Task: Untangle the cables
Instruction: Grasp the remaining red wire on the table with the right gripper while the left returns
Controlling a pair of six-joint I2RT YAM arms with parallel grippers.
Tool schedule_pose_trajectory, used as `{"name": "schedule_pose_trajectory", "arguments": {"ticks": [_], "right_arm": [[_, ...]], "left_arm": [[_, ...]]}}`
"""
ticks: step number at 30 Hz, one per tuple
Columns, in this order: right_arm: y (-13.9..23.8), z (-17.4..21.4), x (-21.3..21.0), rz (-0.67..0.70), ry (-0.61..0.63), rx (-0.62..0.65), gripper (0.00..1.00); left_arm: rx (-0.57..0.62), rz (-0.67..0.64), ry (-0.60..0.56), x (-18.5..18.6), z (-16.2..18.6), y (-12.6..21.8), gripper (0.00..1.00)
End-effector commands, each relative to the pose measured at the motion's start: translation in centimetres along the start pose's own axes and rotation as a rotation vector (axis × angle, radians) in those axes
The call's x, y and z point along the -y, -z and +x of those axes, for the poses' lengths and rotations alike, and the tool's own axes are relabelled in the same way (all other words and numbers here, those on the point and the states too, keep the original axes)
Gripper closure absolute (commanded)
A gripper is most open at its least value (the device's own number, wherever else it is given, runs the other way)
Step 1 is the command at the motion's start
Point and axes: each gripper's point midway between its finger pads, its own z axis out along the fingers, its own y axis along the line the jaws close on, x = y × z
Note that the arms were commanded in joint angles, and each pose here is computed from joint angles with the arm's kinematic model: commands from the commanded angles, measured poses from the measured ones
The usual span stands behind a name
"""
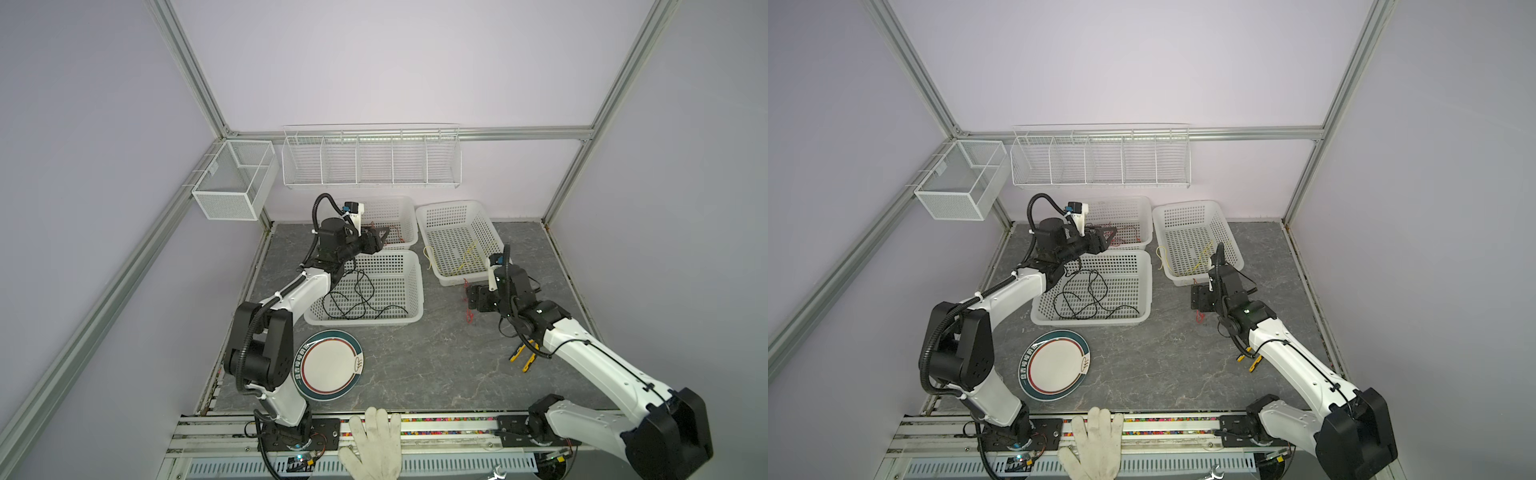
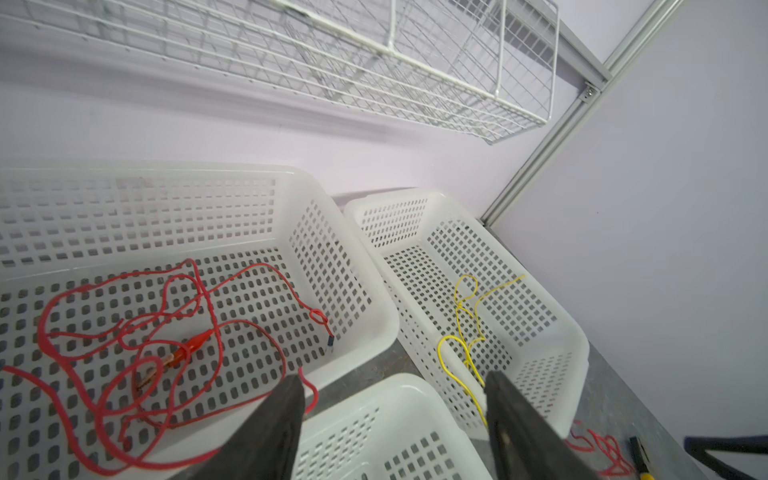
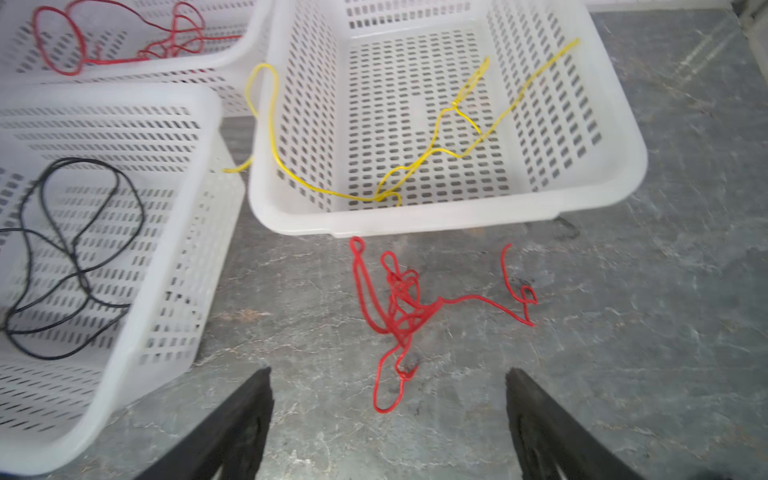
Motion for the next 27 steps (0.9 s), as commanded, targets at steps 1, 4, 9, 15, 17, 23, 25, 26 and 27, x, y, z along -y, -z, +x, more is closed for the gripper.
{"name": "schedule_pose_trajectory", "arguments": {"ticks": [1,4,9,15,17,23,25,26,27], "right_arm": [[-1.4,1.6,1.0,0.019,-0.027,-0.052,0.1],[-2.3,1.2,0.8,0.014,-0.005,-0.044,0.1],[-4.3,0.6,0.1,-0.002,0.015,-0.035,0.12],[-7.1,1.2,-1.0,-0.033,0.032,-0.102,0.23],[-7.9,1.6,-0.9,-0.028,0.033,-0.116,0.25],[-8.9,2.3,-0.5,-0.001,0.047,-0.135,0.35],[-9.1,2.3,-0.5,0.002,0.052,-0.134,0.41],[-9.1,2.3,-0.5,0.001,0.055,-0.136,0.46],[-9.1,2.5,-0.5,0.0,0.057,-0.143,0.51]], "left_arm": [[-0.003,0.04,-0.062,2.8,0.6,0.8,0.31],[-0.016,0.036,-0.099,4.8,1.4,1.6,0.32],[-0.001,0.011,-0.151,7.0,3.0,3.4,0.32],[0.012,0.009,-0.227,9.3,4.7,5.5,0.33],[0.032,0.008,-0.241,9.7,4.9,6.4,0.33],[0.106,0.002,-0.247,9.7,4.9,8.9,0.33],[0.117,-0.015,-0.247,9.4,5.1,9.5,0.33],[0.119,-0.023,-0.246,9.3,5.2,9.7,0.33],[0.12,-0.028,-0.245,9.2,5.2,9.9,0.33]]}}
